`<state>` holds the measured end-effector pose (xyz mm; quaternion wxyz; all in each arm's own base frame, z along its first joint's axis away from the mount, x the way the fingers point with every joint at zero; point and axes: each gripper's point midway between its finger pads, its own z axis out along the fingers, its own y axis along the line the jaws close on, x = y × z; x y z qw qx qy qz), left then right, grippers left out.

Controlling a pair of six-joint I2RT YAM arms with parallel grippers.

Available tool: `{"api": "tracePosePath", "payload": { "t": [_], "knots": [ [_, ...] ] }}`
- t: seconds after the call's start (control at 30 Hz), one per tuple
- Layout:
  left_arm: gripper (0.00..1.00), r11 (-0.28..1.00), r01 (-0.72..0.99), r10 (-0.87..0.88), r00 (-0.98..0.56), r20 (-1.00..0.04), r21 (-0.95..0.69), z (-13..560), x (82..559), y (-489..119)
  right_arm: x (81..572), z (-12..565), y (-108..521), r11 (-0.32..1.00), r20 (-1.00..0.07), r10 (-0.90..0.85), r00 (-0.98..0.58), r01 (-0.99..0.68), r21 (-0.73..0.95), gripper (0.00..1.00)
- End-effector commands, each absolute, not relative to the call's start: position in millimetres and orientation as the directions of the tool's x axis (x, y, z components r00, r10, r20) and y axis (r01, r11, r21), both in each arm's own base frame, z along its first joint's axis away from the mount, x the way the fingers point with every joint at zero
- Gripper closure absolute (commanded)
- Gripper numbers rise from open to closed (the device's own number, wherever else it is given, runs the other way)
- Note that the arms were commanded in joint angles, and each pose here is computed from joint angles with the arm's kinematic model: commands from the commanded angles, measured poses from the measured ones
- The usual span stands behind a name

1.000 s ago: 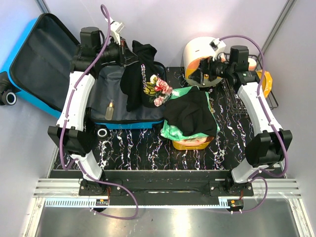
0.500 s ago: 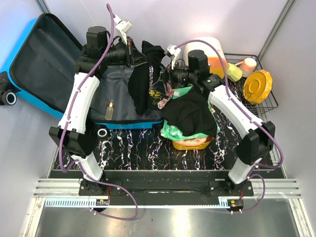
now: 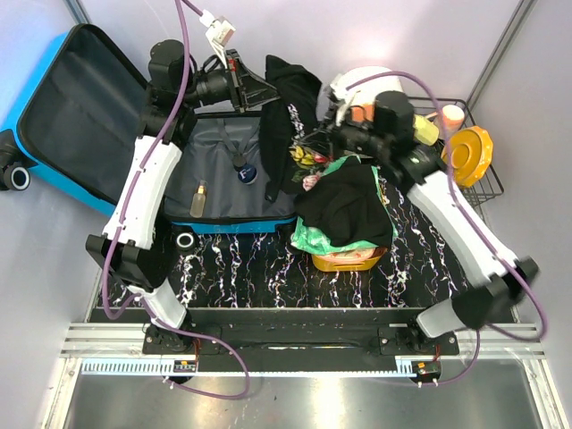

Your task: Open, take out, and arrange the luggage

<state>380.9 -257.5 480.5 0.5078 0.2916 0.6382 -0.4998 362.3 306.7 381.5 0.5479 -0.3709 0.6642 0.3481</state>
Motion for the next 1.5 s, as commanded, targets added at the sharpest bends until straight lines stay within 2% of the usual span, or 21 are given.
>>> {"api": "tracePosePath", "payload": {
  "t": [0.0,0.13,0.2,0.23,0.4,0.53,0.67,0.73,0.9,0.93,1.03,1.07,1.13,1.17,1.2,1.23,1.33,1.4,1.47],
  "knots": [
    [1.0,0.184,0.968,-0.219,-0.13,-0.967,-0.171,554.2,323.1,-273.7,279.4,458.4,268.0,0.417,-0.998,-0.034,0.045,-0.907,-0.055,1.0],
    [1.0,0.113,0.974,-0.183,-0.175,-0.967,-0.198,528.6,312.0,-299.6,236.3,466.1,242.7,0.431,-1.0,-0.014,0.012,-0.902,-0.017,1.0],
    [1.0,0.081,0.97,-0.148,-0.216,-0.965,-0.229,504.6,307.5,-316.1,236.9,454.6,229.6,0.489,-0.998,-0.014,-0.062,-0.871,0.048,1.0],
    [1.0,0.078,0.955,-0.112,-0.277,-0.954,-0.287,475.2,310.5,-323.6,233.6,452.4,224.0,0.503,-0.997,-0.016,-0.076,-0.862,0.058,1.0],
    [1.0,0.078,0.9,0.019,-0.431,-0.902,-0.428,377.6,311.9,-357.3,265.6,419.0,192.0,0.638,-0.983,-0.016,-0.185,-0.759,0.132,1.0],
    [1.0,0.148,0.833,0.072,-0.546,-0.834,-0.533,307.2,338.3,-371.9,310.5,386.5,176.7,0.695,-0.964,-0.025,-0.266,-0.697,0.174,1.0],
    [1.0,0.206,0.808,0.123,-0.581,-0.805,-0.552,272.5,359.9,-375.4,356.7,339.3,161.2,0.718,-0.94,-0.076,-0.331,-0.672,0.179,1.0],
    [1.0,0.273,0.794,0.141,-0.592,-0.794,-0.543,252.4,374.7,-368.9,375.0,307.9,150.2,0.73,-0.915,-0.097,-0.391,-0.653,0.201,1.0],
    [1.0,0.423,0.698,0.191,-0.692,-0.696,-0.578,194.7,394.0,-328.7,378.1,230.2,122.3,0.707,-0.839,-0.184,-0.512,-0.662,0.248,1.0],
    [1.0,0.427,0.701,0.198,-0.689,-0.697,-0.571,191.5,394.4,-326.3,372.8,222.4,123.4,0.695,-0.826,-0.193,-0.529,-0.668,0.266,0.98],
    [1.0,0.403,0.733,0.241,-0.662,-0.71,-0.548,187.9,387.5,-325.6,351.3,206.2,133.8,0.637,-0.777,-0.19,-0.6,-0.678,0.367,0.82],
    [1.0,0.389,0.74,0.245,-0.657,-0.713,-0.548,190.4,385.5,-327.5,349.6,209.3,135.4,0.629,-0.776,-0.187,-0.602,-0.681,0.376,0.65],
    [0.97,0.37,0.754,0.254,-0.645,-0.721,-0.543,196.9,383.6,-334.0,349.6,215.1,132.3,0.646,-0.767,-0.187,-0.613,-0.665,0.374,0.46],
    [0.92,0.369,0.756,0.263,-0.642,-0.72,-0.54,198.6,381.9,-335.1,357.8,230.8,127.8,0.671,-0.784,-0.187,-0.592,-0.66,0.338,0.39],
    [0.85,0.374,0.766,0.259,-0.628,-0.734,-0.523,205.8,385.3,-337.3,356.0,238.3,125.5,0.683,-0.779,-0.19,-0.598,-0.65,0.333,0.27],
    [0.82,0.377,0.764,0.255,-0.629,-0.735,-0.523,207.9,386.7,-337.8,357.6,248.0,123.3,0.695,-0.787,-0.191,-0.587,-0.647,0.314,0.23],
    [0.82,0.391,0.755,0.232,-0.635,-0.737,-0.527,216.3,393.6,-340.4,358.7,302.8,122.9,0.696,-0.848,-0.188,-0.496,-0.676,0.241,0.11],
    [0.82,0.392,0.75,0.222,-0.639,-0.737,-0.532,219.7,397.4,-344.2,352.4,322.9,128.5,0.674,-0.861,-0.166,-0.48,-0.693,0.257,0.01],
    [0.81,0.394,0.748,0.222,-0.641,-0.735,-0.534,219.0,398.4,-346.9,347.0,344.1,140.2,0.634,-0.877,-0.136,-0.461,-0.721,0.281,0.0]
  ]
}}
